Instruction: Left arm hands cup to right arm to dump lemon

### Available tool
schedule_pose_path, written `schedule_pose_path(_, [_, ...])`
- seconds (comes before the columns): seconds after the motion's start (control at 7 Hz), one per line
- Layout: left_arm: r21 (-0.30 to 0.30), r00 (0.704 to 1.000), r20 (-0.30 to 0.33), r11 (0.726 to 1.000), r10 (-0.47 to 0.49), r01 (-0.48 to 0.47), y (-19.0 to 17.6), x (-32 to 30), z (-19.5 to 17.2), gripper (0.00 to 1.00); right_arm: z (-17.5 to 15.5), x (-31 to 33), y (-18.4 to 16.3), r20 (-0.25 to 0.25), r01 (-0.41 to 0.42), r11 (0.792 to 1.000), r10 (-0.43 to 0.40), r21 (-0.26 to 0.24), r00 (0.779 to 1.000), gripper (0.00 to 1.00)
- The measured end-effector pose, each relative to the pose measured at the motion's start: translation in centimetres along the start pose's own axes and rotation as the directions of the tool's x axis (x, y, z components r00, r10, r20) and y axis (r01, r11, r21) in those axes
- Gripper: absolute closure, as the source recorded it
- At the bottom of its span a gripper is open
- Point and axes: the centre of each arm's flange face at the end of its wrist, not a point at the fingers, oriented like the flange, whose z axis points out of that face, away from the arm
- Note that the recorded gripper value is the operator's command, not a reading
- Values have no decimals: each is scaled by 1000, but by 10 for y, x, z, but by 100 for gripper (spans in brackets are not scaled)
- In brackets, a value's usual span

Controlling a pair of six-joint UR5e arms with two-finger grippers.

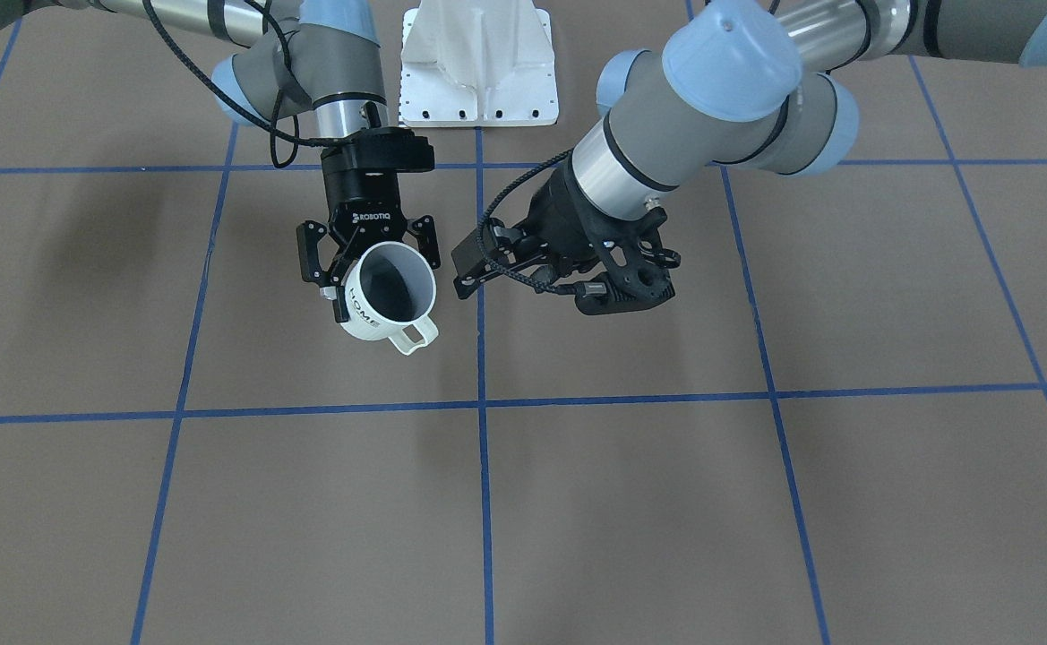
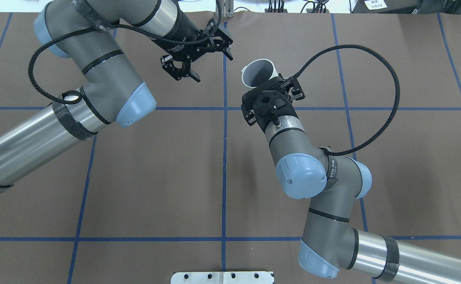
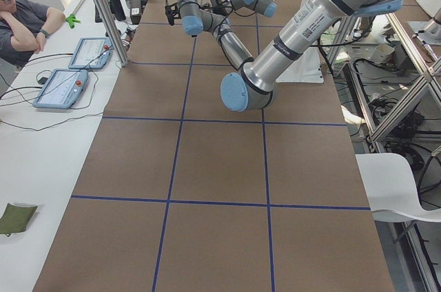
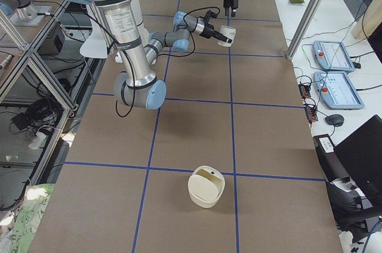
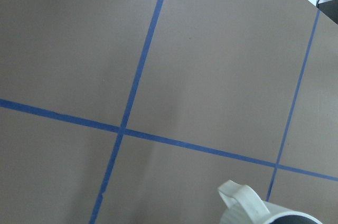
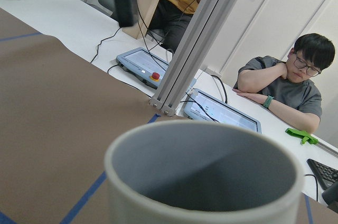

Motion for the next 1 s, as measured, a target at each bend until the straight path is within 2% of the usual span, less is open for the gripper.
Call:
schedule_pose_path(0.29, [-20,1000,-2,1000,-2,2,14,9,10,5,5,-8,5,-27,15,1000,-15,5,1000,79])
schedule_pose_path(0.86, [-20,1000,21,1000,-12,12,6,16,28,13,5,-11,7,-27,18,1000,-18,5,999,79])
schedule_pose_path(1.0, [-21,1000,25,1000,-14,14,3,22,34,18,5,-11,6,-26,17,1000,-17,6,1000,79])
